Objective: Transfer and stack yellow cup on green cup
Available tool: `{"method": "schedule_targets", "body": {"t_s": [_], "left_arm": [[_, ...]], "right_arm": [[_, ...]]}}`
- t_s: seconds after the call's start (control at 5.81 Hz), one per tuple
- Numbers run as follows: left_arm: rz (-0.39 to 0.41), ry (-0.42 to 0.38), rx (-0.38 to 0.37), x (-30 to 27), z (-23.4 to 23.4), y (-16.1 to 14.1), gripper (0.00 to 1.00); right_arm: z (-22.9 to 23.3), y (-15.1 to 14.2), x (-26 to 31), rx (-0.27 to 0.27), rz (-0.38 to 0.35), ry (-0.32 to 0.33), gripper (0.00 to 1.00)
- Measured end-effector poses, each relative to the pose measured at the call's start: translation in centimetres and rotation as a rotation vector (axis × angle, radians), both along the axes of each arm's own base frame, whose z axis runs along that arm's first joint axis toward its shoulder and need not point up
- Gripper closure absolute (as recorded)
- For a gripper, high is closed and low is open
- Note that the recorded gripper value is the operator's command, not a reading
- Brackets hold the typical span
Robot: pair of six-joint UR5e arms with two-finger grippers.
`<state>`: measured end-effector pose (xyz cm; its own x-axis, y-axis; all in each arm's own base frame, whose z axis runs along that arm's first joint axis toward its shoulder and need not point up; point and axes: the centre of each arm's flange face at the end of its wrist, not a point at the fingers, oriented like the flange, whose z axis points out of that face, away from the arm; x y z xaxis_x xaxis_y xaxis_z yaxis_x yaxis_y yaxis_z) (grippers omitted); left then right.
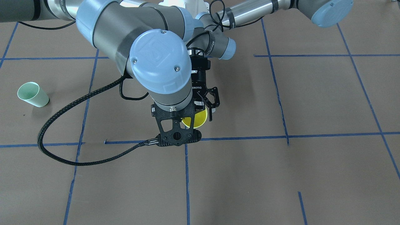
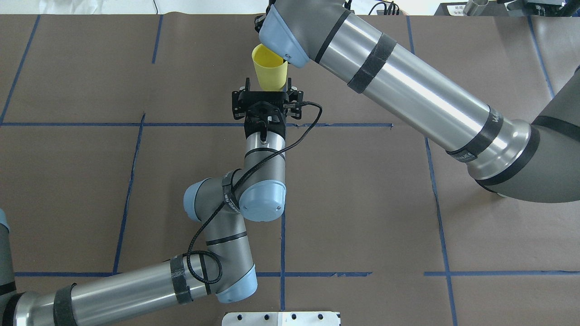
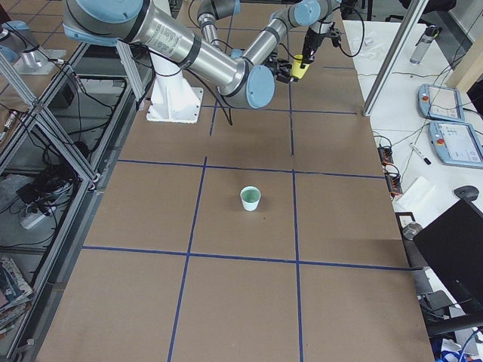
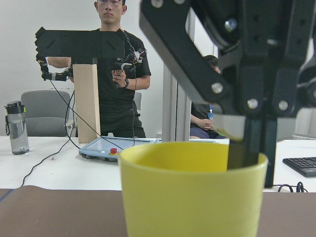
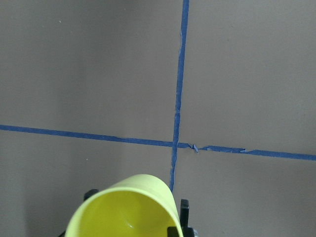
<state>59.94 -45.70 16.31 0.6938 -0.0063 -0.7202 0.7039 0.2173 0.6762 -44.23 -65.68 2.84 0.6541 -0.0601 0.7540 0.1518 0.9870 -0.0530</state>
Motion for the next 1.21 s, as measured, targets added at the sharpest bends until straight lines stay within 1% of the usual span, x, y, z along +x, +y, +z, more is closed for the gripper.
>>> {"method": "schedule_targets", "body": {"t_s": [0.34, 0.52, 0.69, 0.86, 1.03, 1.21], "left_arm": [[0.004, -0.005, -0.003, 0.1, 0.4, 0.0, 0.00], [0.009, -0.026, -0.002, 0.0, 0.8, 0.0, 0.00], [0.013, -0.068, 0.007, -0.5, 0.7, -0.3, 0.00], [0.031, -0.108, 0.009, -2.0, 0.6, -2.1, 0.00], [0.072, -0.127, -0.014, -4.5, 1.8, -5.1, 0.00], [0.122, -0.167, -0.043, -8.0, 3.6, -8.5, 0.00]], "right_arm": [[-3.9, -2.4, 5.7, 0.008, 0.053, -0.071, 1.00], [-5.0, -3.5, 8.4, 0.010, 0.079, -0.095, 1.00], [-4.6, -4.6, 10.5, 0.006, 0.099, -0.102, 1.00], [-3.2, -5.6, 12.2, 0.010, 0.108, -0.100, 1.00], [-0.9, -6.0, 13.6, 0.027, 0.105, -0.098, 1.00], [2.3, -5.5, 15.1, 0.055, 0.093, -0.099, 1.00]]}}
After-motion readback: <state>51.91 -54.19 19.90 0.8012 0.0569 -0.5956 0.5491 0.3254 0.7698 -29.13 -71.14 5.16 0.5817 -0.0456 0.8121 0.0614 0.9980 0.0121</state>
